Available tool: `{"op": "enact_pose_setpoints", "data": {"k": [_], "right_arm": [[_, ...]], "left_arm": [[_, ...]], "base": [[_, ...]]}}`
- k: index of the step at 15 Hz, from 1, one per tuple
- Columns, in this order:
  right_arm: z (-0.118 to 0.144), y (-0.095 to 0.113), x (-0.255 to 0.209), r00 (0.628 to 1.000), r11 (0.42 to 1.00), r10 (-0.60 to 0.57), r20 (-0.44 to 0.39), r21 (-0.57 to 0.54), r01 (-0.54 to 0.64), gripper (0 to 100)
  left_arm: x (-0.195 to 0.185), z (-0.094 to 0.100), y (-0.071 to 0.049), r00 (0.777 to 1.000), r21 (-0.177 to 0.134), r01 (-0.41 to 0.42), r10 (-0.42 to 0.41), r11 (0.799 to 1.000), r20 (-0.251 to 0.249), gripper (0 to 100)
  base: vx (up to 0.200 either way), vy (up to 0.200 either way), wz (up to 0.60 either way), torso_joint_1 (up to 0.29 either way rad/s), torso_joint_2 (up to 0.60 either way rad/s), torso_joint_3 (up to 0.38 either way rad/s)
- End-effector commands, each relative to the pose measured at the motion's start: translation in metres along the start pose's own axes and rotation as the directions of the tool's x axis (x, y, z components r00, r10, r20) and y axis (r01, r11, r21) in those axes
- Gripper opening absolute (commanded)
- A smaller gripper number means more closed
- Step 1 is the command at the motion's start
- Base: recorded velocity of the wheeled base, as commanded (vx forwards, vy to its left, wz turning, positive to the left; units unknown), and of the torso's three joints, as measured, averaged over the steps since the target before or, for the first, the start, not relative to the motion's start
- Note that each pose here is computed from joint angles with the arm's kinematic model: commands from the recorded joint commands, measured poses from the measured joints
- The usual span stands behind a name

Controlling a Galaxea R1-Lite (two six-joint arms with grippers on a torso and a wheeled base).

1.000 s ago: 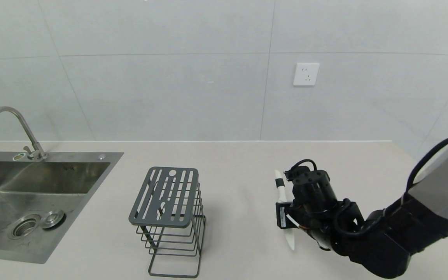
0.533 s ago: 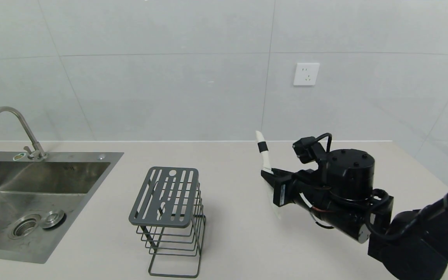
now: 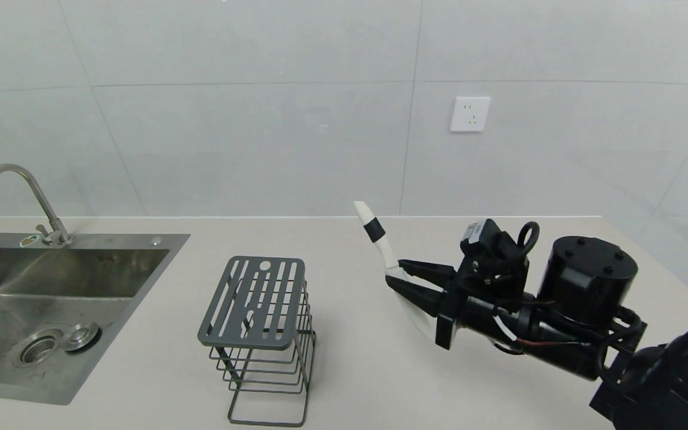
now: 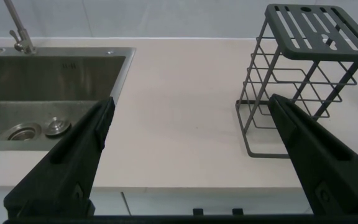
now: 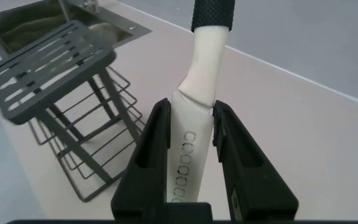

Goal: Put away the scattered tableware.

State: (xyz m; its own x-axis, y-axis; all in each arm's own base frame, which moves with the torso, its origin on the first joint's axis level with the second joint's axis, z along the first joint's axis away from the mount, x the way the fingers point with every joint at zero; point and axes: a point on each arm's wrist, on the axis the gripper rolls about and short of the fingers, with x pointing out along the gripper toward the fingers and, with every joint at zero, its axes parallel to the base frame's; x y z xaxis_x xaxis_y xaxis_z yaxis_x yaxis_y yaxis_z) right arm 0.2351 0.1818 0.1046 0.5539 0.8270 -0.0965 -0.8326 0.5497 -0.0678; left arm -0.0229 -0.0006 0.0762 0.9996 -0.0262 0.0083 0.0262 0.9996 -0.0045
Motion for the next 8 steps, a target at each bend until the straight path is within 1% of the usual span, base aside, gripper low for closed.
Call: {"op": "enact_pose_setpoints", "data": {"k": [1,3,4,6,8], "right_arm": [[-0.008,-0.009,-0.013,0.999,0.998,0.033,-0.014,-0.047,-0.033,0],[-0.008,-0.024,-0.021,0.997,0.989,0.08,-0.003,-0.127,-0.079,0],[-0.006,-0.041,-0.031,0.993,0.973,0.118,0.023,-0.2,-0.111,0],[-0.004,-0.054,-0.041,0.988,0.964,0.15,0.046,-0.23,-0.135,0],[-0.005,-0.056,-0.044,0.981,0.955,0.185,0.053,-0.245,-0.167,0]], "left_arm": [[0.0,0.0,0.0,1.0,-0.001,-0.002,0.002,1.0,-0.001,100],[0.0,0.0,0.0,1.0,0.002,0.0,0.0,1.0,-0.001,100],[0.0,0.0,0.0,1.0,0.002,0.003,-0.003,1.0,-0.001,100],[0.0,0.0,0.0,1.0,0.002,0.008,-0.008,1.0,-0.001,100],[0.0,0.0,-0.001,1.0,0.0,0.026,-0.026,1.0,-0.001,100]], "base": [[0.0,0.0,0.0,0.0,0.0,0.0],[0.0,0.0,0.0,0.0,0.0,0.0],[0.0,0.0,0.0,0.0,0.0,0.0],[0.0,0.0,0.0,0.0,0.0,0.0],[0.0,0.0,0.0,0.0,0.0,0.0]]}}
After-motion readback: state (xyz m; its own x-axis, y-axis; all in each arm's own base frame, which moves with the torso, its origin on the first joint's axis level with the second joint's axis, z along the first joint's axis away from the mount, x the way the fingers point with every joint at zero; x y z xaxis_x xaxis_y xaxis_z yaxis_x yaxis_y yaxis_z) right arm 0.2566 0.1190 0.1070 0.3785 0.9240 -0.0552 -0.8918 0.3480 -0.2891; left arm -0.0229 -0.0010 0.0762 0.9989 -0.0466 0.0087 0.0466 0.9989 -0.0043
